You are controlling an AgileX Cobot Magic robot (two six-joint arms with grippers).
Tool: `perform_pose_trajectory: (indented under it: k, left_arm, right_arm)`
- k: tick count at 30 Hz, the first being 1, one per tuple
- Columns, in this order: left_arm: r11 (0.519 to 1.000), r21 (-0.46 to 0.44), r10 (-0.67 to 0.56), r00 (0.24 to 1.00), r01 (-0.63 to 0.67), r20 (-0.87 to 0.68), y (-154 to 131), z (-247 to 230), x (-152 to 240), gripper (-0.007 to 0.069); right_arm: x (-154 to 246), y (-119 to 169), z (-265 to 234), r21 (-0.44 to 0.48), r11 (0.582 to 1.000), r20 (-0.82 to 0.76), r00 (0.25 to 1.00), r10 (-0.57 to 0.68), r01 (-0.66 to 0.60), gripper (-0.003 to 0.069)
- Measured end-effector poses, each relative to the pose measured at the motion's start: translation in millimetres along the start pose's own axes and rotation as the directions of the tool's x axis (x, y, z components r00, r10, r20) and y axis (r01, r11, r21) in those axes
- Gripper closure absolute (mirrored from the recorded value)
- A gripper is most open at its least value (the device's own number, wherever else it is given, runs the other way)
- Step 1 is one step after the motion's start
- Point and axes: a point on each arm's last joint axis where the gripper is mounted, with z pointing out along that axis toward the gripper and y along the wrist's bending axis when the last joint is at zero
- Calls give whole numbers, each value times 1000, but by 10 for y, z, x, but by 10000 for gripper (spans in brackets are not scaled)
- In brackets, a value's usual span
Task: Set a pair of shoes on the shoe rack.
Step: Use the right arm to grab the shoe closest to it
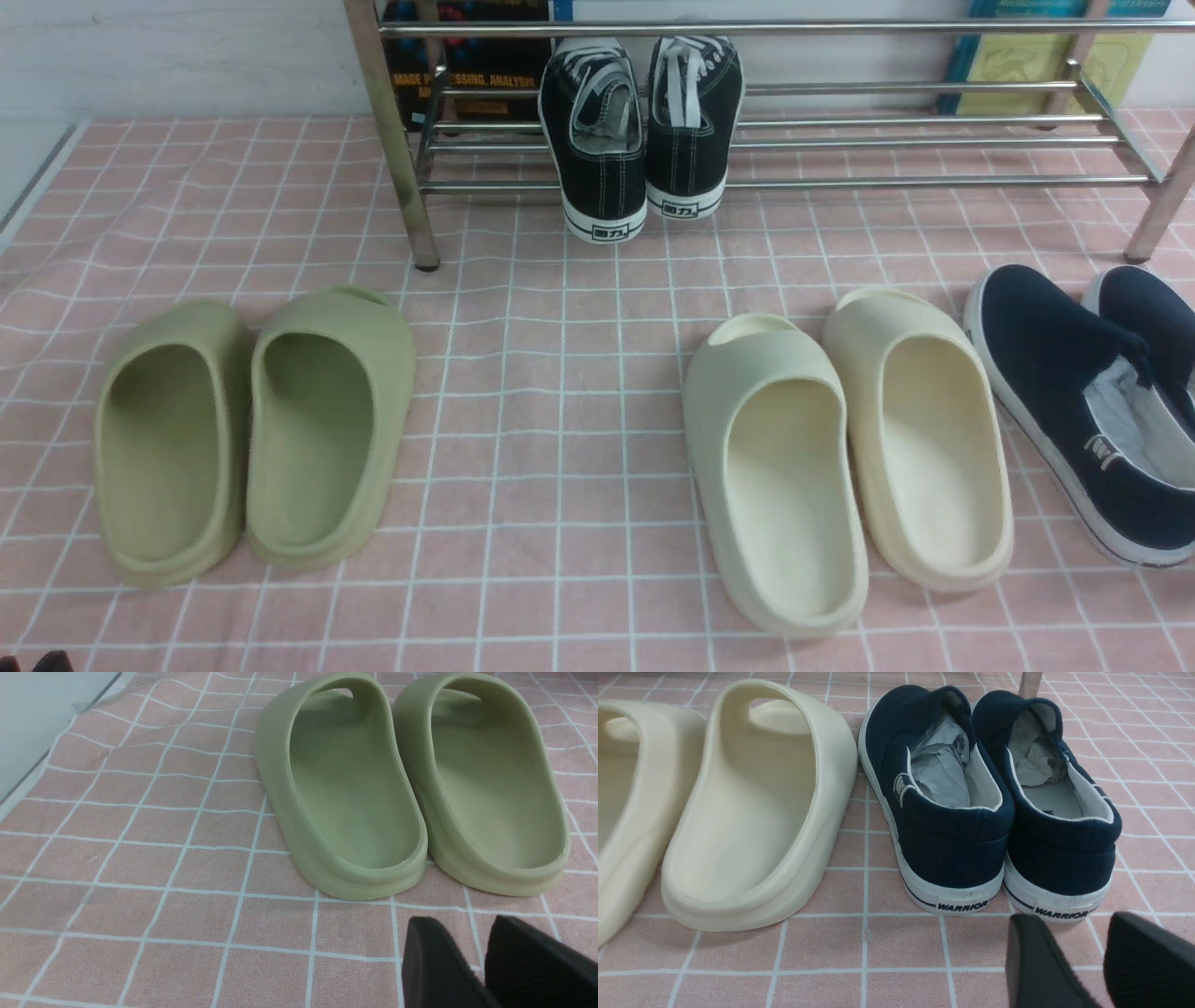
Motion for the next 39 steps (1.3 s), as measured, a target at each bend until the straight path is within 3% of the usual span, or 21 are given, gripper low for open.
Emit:
perform_pose_trajectory:
  k: [39]
  left_arm:
    - [1000,0,1,1000,-1,-1,0,0,1,389]
  right_arm:
    - [0,-4,0,4,1000,0,1000,-10,10,419]
